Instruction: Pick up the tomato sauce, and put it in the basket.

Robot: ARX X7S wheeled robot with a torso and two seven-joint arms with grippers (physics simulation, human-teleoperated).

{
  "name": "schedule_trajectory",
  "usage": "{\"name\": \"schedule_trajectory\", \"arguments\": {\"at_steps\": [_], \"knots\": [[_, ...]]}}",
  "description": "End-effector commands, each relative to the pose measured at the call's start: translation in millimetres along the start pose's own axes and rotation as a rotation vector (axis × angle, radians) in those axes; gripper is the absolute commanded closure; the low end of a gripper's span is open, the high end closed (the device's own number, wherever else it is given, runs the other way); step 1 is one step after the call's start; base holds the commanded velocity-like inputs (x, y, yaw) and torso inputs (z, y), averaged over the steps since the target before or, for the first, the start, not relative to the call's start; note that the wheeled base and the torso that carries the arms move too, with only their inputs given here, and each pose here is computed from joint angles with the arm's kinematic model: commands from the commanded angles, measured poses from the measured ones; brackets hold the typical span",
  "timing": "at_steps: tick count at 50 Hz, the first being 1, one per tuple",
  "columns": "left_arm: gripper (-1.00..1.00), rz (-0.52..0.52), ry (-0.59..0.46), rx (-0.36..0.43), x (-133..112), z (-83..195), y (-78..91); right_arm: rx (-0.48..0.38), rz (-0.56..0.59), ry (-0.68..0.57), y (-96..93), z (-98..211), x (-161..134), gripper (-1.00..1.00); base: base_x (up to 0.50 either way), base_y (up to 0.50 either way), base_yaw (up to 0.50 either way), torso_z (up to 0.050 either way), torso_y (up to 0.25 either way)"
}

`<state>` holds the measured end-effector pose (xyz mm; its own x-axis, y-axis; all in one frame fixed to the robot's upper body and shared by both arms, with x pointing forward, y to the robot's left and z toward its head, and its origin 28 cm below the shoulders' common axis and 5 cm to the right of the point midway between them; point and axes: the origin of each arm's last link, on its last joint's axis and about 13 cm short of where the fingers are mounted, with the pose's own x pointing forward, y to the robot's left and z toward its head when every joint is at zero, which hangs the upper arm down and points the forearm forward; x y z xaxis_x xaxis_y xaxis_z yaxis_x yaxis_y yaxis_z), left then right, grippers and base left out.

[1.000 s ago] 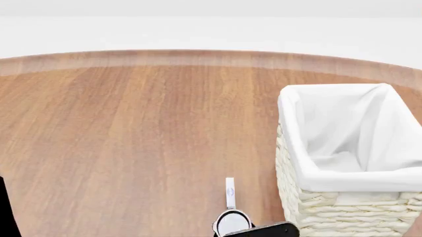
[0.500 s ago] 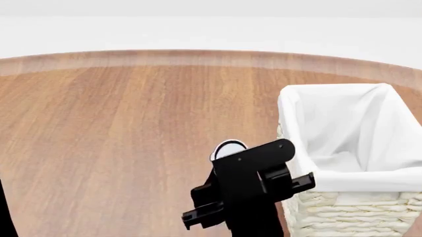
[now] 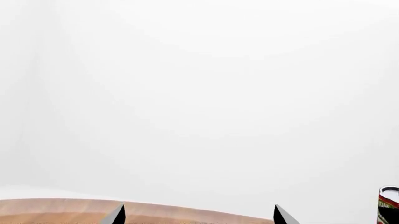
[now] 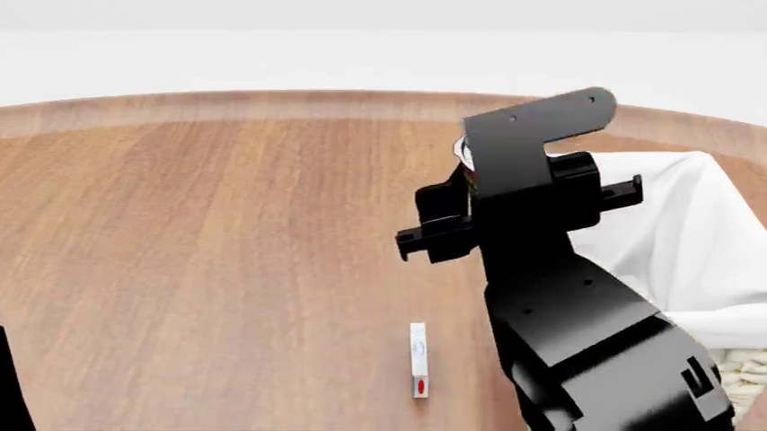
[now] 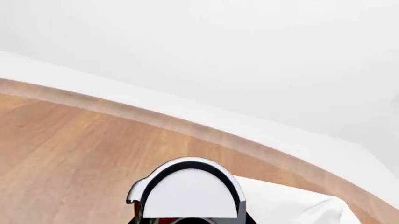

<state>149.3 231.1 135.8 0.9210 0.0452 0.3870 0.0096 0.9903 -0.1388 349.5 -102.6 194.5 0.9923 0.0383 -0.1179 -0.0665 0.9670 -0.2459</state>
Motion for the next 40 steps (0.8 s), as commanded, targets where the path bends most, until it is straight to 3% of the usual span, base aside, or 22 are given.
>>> {"name": "schedule_trajectory", "arguments": {"at_steps": [1, 21, 28, 40], "knots": [[-1.00, 0.004, 0.004, 0.001, -0.1, -2.0, 1.2, 0.001, -0.080, 0.037, -30.5, 21.6, 27.5, 1.00, 0.00, 0.00, 0.00, 0.000, 0.000], [-1.00, 0.003, 0.012, 0.003, -1.3, -5.7, 0.0, 0.073, -0.192, 0.158, -73.0, 26.8, 55.7, 1.00, 0.00, 0.00, 0.00, 0.000, 0.000], [-1.00, -0.001, 0.015, 0.002, -2.3, -6.6, -1.3, 0.090, -0.234, 0.231, -81.6, 20.9, 66.7, 1.00, 0.00, 0.00, 0.00, 0.000, 0.000], [-1.00, 0.006, 0.016, 0.004, -1.3, -7.0, -0.3, 0.141, -0.278, 0.334, -88.9, 14.9, 61.0, 1.00, 0.00, 0.00, 0.00, 0.000, 0.001]]}}
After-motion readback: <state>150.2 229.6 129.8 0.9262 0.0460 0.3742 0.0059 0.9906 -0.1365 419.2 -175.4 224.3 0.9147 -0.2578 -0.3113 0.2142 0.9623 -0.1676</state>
